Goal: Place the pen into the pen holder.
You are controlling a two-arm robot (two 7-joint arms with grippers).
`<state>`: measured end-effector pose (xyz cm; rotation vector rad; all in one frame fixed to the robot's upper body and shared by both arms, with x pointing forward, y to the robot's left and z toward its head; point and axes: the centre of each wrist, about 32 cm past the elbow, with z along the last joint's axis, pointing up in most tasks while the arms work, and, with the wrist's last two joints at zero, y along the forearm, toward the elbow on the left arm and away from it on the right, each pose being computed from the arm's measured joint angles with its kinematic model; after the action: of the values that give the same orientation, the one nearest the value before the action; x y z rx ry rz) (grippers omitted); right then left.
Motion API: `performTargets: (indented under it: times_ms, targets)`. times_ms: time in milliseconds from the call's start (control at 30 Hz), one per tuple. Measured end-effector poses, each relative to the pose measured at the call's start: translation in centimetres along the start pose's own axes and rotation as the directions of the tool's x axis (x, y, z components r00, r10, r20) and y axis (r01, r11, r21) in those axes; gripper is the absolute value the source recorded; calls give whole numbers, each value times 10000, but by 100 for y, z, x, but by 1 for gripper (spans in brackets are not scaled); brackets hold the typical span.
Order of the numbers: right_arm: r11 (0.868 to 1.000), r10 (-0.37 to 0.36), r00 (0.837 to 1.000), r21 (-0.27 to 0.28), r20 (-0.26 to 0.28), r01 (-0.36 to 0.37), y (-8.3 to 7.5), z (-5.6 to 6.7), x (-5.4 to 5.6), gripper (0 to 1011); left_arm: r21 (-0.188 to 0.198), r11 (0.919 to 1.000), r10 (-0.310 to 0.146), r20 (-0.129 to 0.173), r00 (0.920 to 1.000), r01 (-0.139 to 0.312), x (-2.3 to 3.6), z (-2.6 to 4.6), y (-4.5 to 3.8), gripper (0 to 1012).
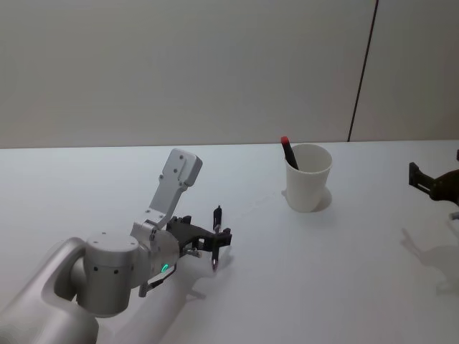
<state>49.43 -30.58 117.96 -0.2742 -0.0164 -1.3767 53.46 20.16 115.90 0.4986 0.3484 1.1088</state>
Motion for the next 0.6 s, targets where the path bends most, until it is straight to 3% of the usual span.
performTargets:
  times_ms: [600]
  targets:
    - [10000, 0, 10000, 0, 0, 0, 0, 0, 0, 1001, 520, 9985, 127, 405, 9991, -148, -62, 27, -124, 1003]
